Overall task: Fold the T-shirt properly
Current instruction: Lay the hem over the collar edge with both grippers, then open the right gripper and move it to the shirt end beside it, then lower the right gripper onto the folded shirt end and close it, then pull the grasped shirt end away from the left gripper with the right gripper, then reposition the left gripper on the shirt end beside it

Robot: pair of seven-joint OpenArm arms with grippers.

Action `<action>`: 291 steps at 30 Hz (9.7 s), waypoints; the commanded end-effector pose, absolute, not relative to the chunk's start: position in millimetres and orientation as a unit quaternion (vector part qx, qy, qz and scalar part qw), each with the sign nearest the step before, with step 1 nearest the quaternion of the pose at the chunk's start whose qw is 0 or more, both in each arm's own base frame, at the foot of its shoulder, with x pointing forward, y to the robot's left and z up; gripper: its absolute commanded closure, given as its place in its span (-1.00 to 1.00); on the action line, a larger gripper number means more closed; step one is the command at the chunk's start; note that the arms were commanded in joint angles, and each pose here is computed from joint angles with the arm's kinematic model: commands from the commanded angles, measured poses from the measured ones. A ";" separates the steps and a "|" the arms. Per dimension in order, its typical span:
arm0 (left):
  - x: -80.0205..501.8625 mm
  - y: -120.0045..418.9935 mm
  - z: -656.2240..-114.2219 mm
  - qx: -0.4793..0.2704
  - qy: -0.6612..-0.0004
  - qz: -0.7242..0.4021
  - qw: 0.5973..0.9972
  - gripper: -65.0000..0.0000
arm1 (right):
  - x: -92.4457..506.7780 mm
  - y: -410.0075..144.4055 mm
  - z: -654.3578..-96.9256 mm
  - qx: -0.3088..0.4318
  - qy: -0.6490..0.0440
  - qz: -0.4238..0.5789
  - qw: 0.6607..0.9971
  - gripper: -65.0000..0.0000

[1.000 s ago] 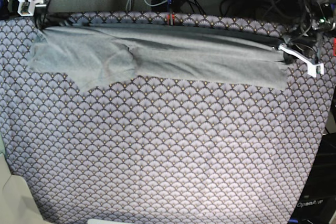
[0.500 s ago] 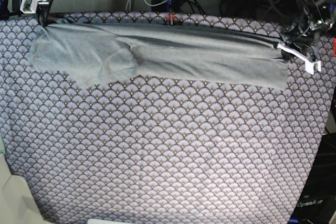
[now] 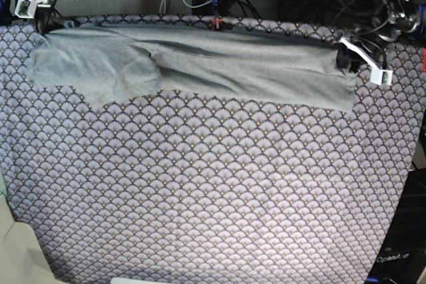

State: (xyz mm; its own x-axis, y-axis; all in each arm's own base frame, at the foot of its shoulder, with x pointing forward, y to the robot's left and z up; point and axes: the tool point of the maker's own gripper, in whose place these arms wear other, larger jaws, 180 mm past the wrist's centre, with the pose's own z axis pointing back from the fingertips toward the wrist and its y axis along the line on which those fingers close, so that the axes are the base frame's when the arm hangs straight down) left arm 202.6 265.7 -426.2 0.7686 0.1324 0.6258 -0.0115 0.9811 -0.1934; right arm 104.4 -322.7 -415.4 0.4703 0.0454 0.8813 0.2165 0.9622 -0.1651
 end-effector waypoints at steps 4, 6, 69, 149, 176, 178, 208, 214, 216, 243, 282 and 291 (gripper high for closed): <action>205.5 278.8 -418.7 -0.070 -0.346 0.037 0.935 0.55 | 105.0 -331.5 -404.3 -0.144 -0.527 -0.051 0.836 1.00; 205.5 280.3 -418.4 -0.068 -0.345 0.036 0.935 0.58 | 106.6 -331.1 -404.1 -0.143 -0.528 -0.051 0.836 1.00; 230.0 296.4 -385.2 -0.097 -0.398 0.038 0.911 -0.13 | 190.1 -348.0 -354.3 -0.169 -0.613 -0.061 0.769 -0.10; 217.8 300.5 -389.7 -0.094 -0.399 0.079 0.909 -0.12 | 286.8 -199.5 -427.3 -0.024 -0.376 0.228 0.898 0.77; 221.4 302.1 -386.0 -0.092 -0.403 0.075 0.907 -0.12 | 210.1 -159.5 -382.2 -0.032 -0.393 0.286 0.873 1.00; 221.3 302.2 -386.1 -0.092 -0.403 0.075 0.908 -0.12 | 202.7 -157.8 -384.6 -0.026 -0.392 0.287 0.874 1.00; 220.2 302.5 -388.0 -0.094 -0.400 0.073 0.909 -0.12 | 183.2 -213.1 -384.4 -0.058 -0.403 0.274 0.871 1.00; 220.2 302.5 -388.0 -0.094 -0.400 0.073 0.909 -0.12 | 185.6 -221.2 -379.8 -0.067 -0.412 0.267 0.868 1.00; 220.1 302.6 -388.2 -0.093 -0.400 0.073 0.909 -0.12 | 185.4 -226.8 -377.3 -0.073 -0.416 0.263 0.868 1.00; 225.2 302.6 -385.5 -0.094 -0.406 0.073 0.906 -0.12 | 177.2 -264.4 -396.2 -0.073 -0.438 0.201 0.873 0.95; 234.5 317.0 -343.5 -0.059 -0.458 0.064 0.884 -0.30 | 183.8 -343.8 -367.3 -0.165 -0.469 0.093 0.863 0.17; 229.9 325.0 -349.0 -0.052 -0.450 0.072 0.889 -0.30 | 179.8 -330.4 -380.0 -0.147 -0.467 0.076 0.869 0.16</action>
